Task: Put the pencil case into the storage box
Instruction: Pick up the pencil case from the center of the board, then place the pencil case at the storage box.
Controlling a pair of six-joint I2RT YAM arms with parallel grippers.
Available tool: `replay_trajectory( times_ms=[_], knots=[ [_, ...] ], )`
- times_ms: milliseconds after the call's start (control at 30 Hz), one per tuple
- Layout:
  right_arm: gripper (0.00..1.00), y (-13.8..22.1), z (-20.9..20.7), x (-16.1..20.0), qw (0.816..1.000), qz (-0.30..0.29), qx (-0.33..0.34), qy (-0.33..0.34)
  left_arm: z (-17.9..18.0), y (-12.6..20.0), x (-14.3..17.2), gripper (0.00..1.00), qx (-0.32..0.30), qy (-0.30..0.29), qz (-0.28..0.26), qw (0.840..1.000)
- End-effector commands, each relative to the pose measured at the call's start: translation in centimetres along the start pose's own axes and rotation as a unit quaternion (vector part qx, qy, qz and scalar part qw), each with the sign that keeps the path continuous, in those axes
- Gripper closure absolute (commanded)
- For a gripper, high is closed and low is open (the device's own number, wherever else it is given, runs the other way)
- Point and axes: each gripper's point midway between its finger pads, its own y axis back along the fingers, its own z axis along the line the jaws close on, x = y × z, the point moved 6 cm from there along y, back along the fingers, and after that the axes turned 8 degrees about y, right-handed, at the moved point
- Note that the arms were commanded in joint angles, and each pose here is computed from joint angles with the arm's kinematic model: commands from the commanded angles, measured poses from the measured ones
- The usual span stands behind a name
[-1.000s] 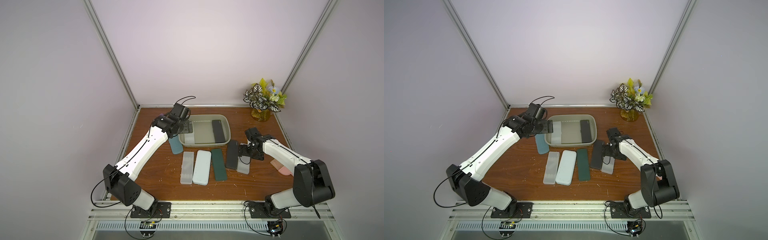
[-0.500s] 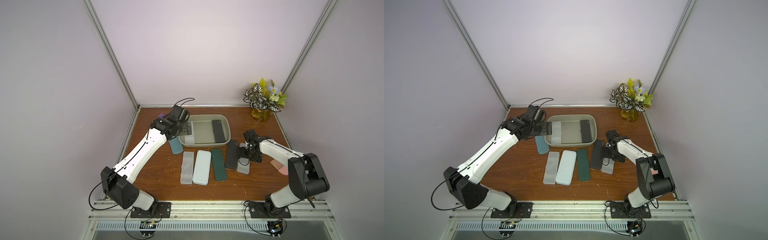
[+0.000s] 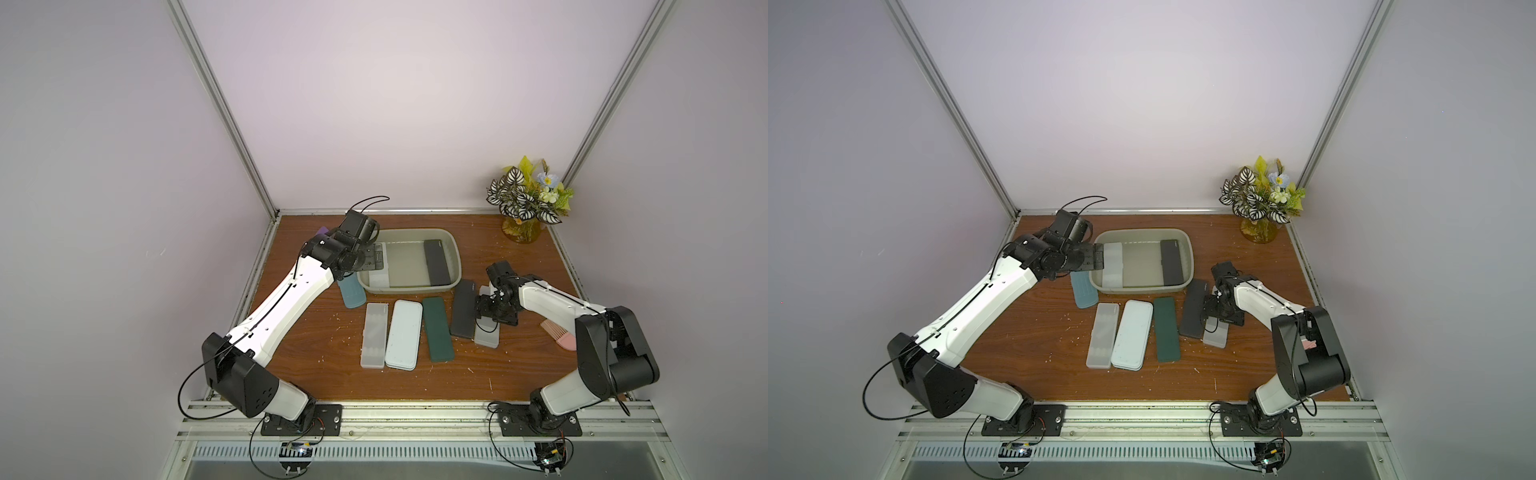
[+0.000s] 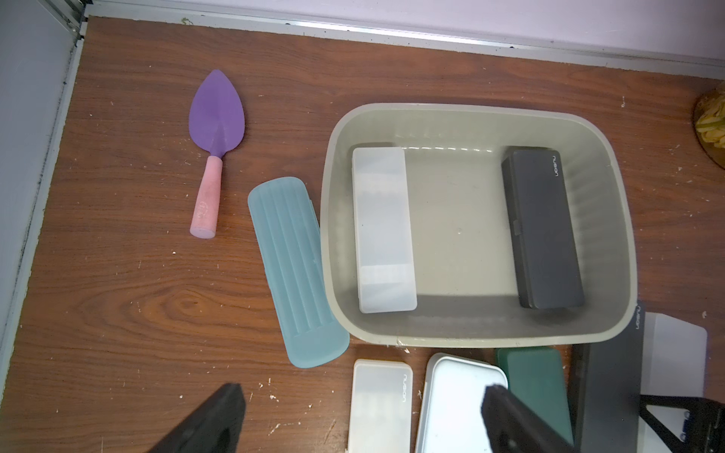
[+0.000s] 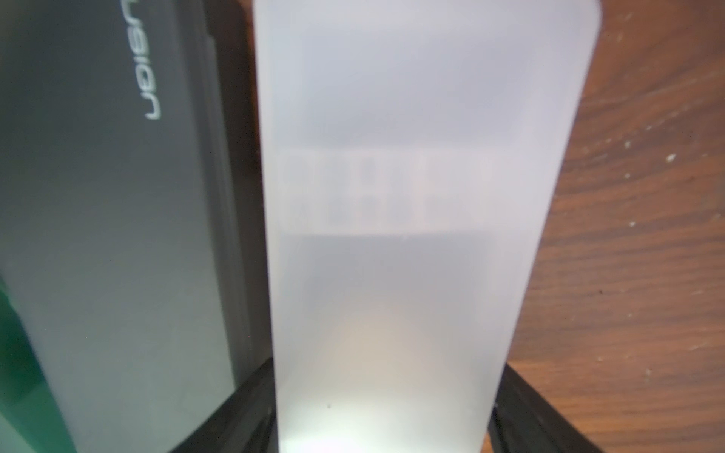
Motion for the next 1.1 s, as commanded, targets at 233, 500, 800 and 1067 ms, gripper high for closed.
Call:
replay_trajectory(
  times_ms=[233,500,800,1067],
  knots=[
    [0.28,0.6,-1.3,1.9,1.000,0.024,0.016,-0.008,0.5,-0.2,0.3,0.05,-0.011,-0.007,0.005,1.000],
    [0.38,6.0,-1.7,0.6,0.999,-0.025,0.027,0.004,0.8,0.0,0.3,0.05,-0.018,-0.009,-0.001,1.000],
    [0.39,15.4,0.6,-5.0,0.993,-0.108,-0.012,0.037,2.1,-0.5,1.4,0.05,-0.036,-0.010,0.008,0.999],
    [0.39,17.8,8.3,-11.7,0.985,-0.140,-0.060,0.086,4.5,0.3,1.5,0.04,-0.041,0.007,0.004,0.999]
  ],
)
